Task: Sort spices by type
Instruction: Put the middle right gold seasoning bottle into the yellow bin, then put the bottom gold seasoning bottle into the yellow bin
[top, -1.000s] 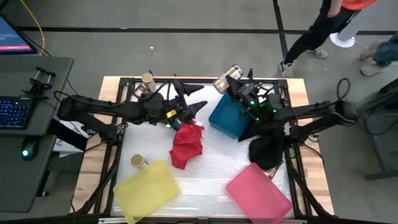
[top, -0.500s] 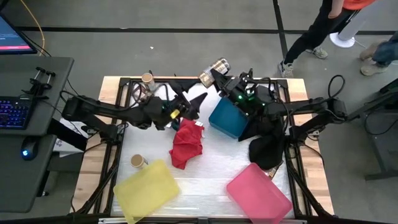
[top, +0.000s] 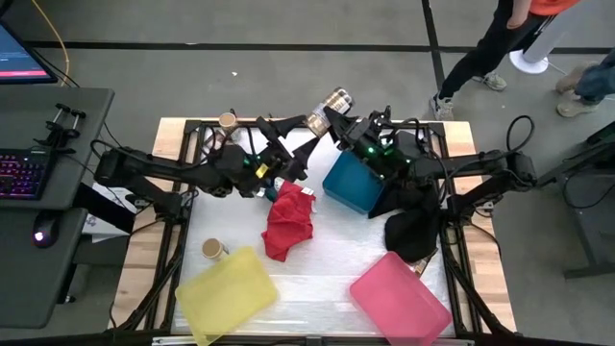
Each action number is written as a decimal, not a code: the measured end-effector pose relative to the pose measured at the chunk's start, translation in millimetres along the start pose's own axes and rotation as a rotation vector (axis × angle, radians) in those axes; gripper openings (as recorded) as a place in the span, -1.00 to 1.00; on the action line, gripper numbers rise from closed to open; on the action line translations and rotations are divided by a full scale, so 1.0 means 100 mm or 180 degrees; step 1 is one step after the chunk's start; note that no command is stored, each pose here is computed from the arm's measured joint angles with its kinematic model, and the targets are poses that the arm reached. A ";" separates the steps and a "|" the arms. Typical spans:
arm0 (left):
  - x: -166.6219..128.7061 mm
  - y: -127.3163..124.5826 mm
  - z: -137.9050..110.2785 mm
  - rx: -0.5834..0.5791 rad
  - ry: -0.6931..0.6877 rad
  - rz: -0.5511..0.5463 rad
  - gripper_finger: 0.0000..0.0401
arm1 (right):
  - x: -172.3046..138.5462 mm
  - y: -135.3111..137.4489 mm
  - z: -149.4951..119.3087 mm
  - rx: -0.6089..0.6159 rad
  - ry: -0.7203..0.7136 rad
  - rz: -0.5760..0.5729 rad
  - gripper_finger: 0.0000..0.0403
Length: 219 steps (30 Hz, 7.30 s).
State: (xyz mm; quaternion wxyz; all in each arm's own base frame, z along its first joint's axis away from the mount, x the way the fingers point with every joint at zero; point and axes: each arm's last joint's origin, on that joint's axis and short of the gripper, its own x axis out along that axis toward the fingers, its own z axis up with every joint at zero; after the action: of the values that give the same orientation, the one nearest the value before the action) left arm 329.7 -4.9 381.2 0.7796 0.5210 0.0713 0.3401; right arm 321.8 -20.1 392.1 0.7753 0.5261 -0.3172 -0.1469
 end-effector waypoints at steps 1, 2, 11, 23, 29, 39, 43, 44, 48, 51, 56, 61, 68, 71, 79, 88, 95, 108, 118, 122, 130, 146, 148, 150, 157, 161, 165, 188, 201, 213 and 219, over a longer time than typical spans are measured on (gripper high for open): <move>0.01 -0.02 -0.01 0.0015 0.0007 -0.0012 0.69 | 0.00 0.00 -0.01 0.0018 0.0008 -0.0004 0.37; 0.02 -0.04 -0.01 0.0025 0.0016 -0.0013 0.69 | -0.01 0.00 -0.01 0.0015 -0.0006 -0.0022 0.37; 0.08 -0.04 -0.03 0.0232 -0.0022 0.0126 0.69 | -0.04 0.02 -0.05 0.0046 0.0042 -0.0001 0.37; 0.08 -0.05 0.00 0.0155 -0.0376 0.0112 0.69 | -0.05 0.02 -0.07 0.0092 0.0036 -0.0066 0.37; 0.08 -0.05 0.02 0.0156 -0.0479 0.0093 0.69 | -0.05 0.01 -0.07 0.0085 0.0045 -0.0087 0.37; 0.11 -0.06 -0.03 0.0183 -0.0401 0.0057 0.69 | -0.05 0.01 -0.08 0.0082 0.0055 -0.0081 0.37; 0.11 -0.06 -0.03 0.0196 -0.0412 0.0036 0.67 | -0.05 0.01 -0.08 0.0081 0.0061 -0.0079 0.37; 0.11 -0.07 -0.03 0.0199 -0.0412 0.0033 0.66 | -0.05 0.01 -0.08 0.0080 0.0062 -0.0080 0.37; 0.11 -0.07 -0.03 0.0209 -0.0411 0.0019 0.59 | -0.05 0.01 -0.08 0.0080 0.0064 -0.0083 0.37; 0.11 -0.07 -0.03 0.0226 -0.0399 -0.0002 0.44 | -0.05 0.00 -0.08 0.0074 0.0064 -0.0090 0.37; 0.11 -0.06 -0.04 0.0209 -0.0298 0.0048 0.21 | -0.05 0.01 -0.08 0.0077 0.0080 -0.0071 0.53; 0.11 -0.06 -0.05 0.0193 -0.0112 0.0089 0.21 | -0.05 0.01 -0.06 0.0053 0.0076 -0.0055 0.91; 0.08 -0.03 -0.06 0.0024 0.0376 0.0234 0.21 | -0.08 0.15 0.20 -0.0257 -0.0083 0.0022 0.89; 0.06 -0.06 -0.09 0.0032 0.0693 0.0241 0.21 | -0.13 0.27 0.37 -0.0422 -0.0157 0.0046 0.89; -0.39 -0.09 -0.02 -0.0667 0.0993 -0.0452 0.21 | -0.42 0.58 0.77 -0.1019 -0.0206 0.0018 0.90; -1.11 -0.04 -0.16 -0.2826 0.1378 -0.3051 0.21 | -0.70 0.65 1.00 -0.1394 0.0033 -0.0287 0.90; -1.72 0.00 0.01 -0.3491 0.2197 -0.4561 0.21 | -0.75 0.53 0.97 -0.1646 0.0304 -0.0627 0.90; -3.04 -0.55 0.27 -0.1966 0.3496 -0.5045 0.21 | -0.72 0.41 1.04 -0.1759 0.0283 -0.0903 0.90; -3.29 -0.96 0.26 -0.1206 0.3374 -0.4610 0.27 | -0.68 0.38 1.11 -0.1710 0.0280 -0.0897 0.90; -3.29 -1.00 0.24 -0.1123 0.3447 -0.4538 0.51 | -0.68 0.37 1.11 -0.1711 0.0285 -0.0896 0.90; -3.29 -0.90 0.24 -0.1128 0.3632 -0.4828 0.66 | -0.68 0.38 1.11 -0.1710 0.0287 -0.0894 0.90; -2.72 0.01 -0.17 -0.1937 0.3236 -0.4256 0.67 | -0.69 0.35 1.10 -0.1760 0.0346 -0.0975 0.90; -2.63 0.00 -0.23 -0.1462 0.2994 -0.4295 0.67 | -0.69 0.34 1.10 -0.1759 0.0364 -0.1001 0.90; -2.54 -0.04 -0.25 -0.1017 0.2680 -0.4425 0.67 | -0.69 0.33 1.10 -0.1767 0.0383 -0.1022 0.90; -2.38 -0.24 -0.31 -0.0362 0.2205 -0.4717 0.67 | -0.70 0.30 1.08 -0.1774 0.0479 -0.1072 0.90; -2.42 -0.33 -0.40 -0.0186 0.2239 -0.4881 0.67 | -0.71 0.29 1.07 -0.1781 0.0570 -0.1077 0.90; -2.45 -0.43 -0.44 -0.0018 0.2055 -0.5013 0.67 | -0.71 0.28 1.07 -0.1786 0.0586 -0.1083 0.90; -2.36 -0.56 -0.56 0.0273 0.1857 -0.5296 0.67 | -0.72 0.25 1.06 -0.1786 0.0643 -0.1176 0.90; -2.40 -0.71 -0.64 0.0267 0.1852 -0.5262 0.67 | -0.72 0.24 1.06 -0.1762 0.0646 -0.1187 0.90; -2.39 -0.72 -0.61 0.0178 0.1780 -0.5255 0.50 | -0.72 0.24 1.06 -0.1766 0.0651 -0.1194 0.90; -2.38 -0.72 -0.59 0.0073 0.1747 -0.5244 0.18 | -0.72 0.24 1.06 -0.1768 0.0652 -0.1197 0.90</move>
State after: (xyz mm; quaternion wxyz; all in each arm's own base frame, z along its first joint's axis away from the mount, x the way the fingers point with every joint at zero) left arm 154.4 -120.2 234.7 0.7275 0.2108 0.6148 -0.2197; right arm 196.4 -46.2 415.6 0.8759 0.3564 -0.0832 -0.3143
